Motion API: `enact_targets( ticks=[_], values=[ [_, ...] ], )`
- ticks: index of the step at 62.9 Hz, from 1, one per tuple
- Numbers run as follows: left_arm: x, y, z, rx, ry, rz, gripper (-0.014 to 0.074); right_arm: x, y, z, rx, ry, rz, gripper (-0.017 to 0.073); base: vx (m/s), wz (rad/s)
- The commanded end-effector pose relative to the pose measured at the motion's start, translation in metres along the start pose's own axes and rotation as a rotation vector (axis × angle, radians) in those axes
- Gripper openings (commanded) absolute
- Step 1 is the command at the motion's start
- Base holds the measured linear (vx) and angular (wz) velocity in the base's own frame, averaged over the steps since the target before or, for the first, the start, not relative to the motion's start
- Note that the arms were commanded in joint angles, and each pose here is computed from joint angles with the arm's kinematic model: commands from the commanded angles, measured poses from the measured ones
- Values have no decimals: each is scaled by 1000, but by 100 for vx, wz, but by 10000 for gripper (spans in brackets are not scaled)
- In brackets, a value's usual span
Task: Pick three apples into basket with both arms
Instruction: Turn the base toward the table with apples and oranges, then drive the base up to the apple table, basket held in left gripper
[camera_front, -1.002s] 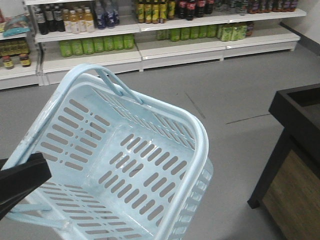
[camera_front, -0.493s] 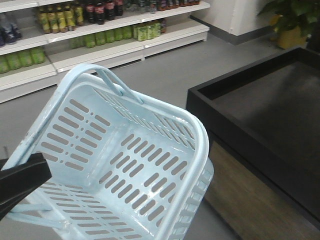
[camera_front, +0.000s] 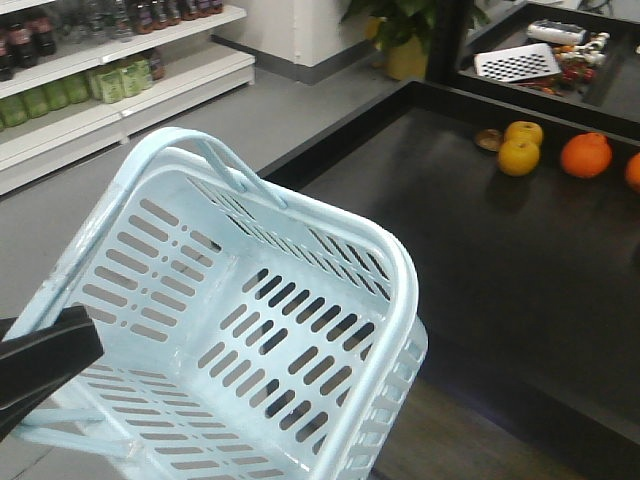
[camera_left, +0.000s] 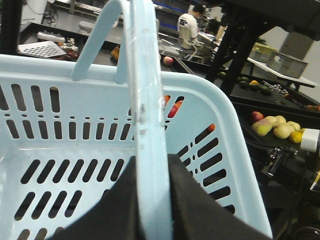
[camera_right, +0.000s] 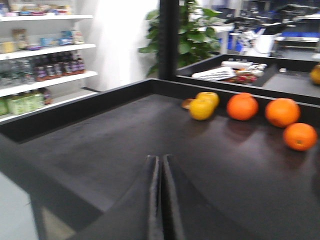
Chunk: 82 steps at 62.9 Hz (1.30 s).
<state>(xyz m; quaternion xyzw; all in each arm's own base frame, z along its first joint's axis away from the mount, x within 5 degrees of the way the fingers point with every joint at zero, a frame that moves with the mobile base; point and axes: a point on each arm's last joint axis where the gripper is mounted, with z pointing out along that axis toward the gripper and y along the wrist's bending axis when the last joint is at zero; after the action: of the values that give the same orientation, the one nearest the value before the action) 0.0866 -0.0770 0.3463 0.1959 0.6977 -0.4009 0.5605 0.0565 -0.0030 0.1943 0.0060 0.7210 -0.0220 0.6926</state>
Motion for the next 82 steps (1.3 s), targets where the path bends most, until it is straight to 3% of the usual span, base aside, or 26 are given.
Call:
enact_targets(
  ticks=[1, 32, 82],
  values=[
    [-8, 0, -1, -37, -12, 44, -6, -3, 1, 0, -8, -74, -10, -4, 15, -63],
    [-8, 0, -1, -37, -13, 44, -6, -3, 1, 0, -8, -74, -10, -4, 13, -49],
    [-8, 0, -1, -37, -13, 44, -6, -3, 1, 0, -8, -74, -10, -4, 12, -25]
  ],
)
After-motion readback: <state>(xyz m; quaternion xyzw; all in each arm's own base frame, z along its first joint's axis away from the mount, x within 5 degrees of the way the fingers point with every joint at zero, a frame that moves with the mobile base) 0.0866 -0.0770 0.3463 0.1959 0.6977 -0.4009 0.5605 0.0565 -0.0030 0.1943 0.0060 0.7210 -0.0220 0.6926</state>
